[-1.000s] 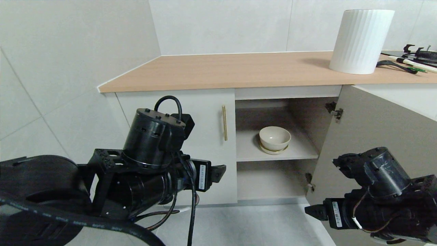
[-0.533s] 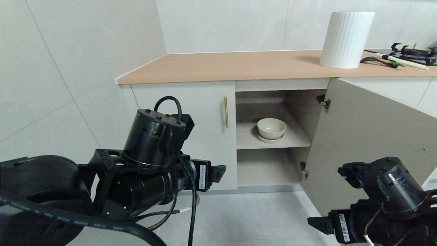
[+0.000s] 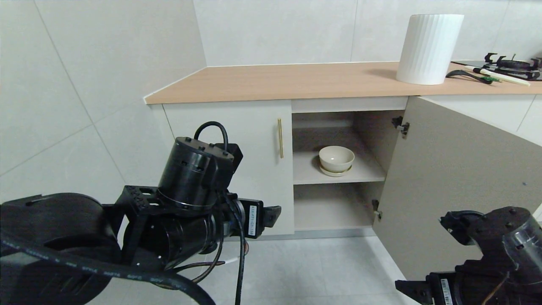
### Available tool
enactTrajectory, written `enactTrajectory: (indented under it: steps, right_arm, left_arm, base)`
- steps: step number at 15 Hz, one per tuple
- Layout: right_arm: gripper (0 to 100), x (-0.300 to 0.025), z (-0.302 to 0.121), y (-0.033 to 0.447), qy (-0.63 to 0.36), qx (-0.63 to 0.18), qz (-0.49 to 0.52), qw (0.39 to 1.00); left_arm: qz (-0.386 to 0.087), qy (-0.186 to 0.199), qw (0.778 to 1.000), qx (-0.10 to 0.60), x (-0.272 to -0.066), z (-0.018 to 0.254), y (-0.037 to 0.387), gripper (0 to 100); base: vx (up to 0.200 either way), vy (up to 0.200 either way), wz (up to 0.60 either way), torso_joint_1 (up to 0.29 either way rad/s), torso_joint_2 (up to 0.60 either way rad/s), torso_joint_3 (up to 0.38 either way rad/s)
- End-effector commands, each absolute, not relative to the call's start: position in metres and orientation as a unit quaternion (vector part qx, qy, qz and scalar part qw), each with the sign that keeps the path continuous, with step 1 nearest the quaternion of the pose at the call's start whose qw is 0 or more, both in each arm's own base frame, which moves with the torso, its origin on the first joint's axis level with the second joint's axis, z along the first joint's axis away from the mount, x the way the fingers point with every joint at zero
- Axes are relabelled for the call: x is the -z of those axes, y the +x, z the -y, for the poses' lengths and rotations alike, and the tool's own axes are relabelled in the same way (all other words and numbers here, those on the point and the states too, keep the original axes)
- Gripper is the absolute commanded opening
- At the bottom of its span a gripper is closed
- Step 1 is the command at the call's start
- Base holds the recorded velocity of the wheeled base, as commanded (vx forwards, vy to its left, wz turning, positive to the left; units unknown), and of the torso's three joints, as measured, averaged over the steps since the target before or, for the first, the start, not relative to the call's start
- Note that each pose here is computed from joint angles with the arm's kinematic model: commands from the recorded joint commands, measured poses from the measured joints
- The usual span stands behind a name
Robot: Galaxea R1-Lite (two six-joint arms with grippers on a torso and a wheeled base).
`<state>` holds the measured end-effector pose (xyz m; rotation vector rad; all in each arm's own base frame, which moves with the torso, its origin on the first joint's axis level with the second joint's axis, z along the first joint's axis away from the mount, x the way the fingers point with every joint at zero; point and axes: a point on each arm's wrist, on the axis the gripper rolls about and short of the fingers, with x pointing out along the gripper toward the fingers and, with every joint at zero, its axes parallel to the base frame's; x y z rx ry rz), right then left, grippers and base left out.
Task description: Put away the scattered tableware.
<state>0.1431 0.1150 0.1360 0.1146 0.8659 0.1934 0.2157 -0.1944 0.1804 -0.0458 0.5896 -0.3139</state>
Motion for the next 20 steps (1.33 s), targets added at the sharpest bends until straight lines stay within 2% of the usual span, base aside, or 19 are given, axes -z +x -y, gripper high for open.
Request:
enactTrajectory:
  steps: [1, 14, 20]
  right_arm:
    - [100, -0.141, -0.103, 0.131, 0.069, -0.089, -0.404, 0.908]
    - [100, -0.149, -0.059, 0.131, 0.157, 0.032, -0.37, 0.915]
    - [100, -0.158, -0.025, 0.139, 0.178, 0.125, -0.334, 0.917]
  left_arm:
    - [-0.289, -0.023, 0.945, 0.154, -0.181, 0.194, 0.216, 100]
    - [-0.286, -0.024, 0.945, 0.155, -0.182, 0.194, 0.215, 100]
    - [-0.283, -0.029, 0.947, 0.151, -0.183, 0.191, 0.217, 100]
  base:
    - [0.0, -0.2, 0.0, -0.002, 0.0, 0.002]
    - [0.0, -0.2, 0.0, 0.002, 0.0, 0.003]
    - [0.0, 0.0, 0.0, 0.0, 0.0, 0.0]
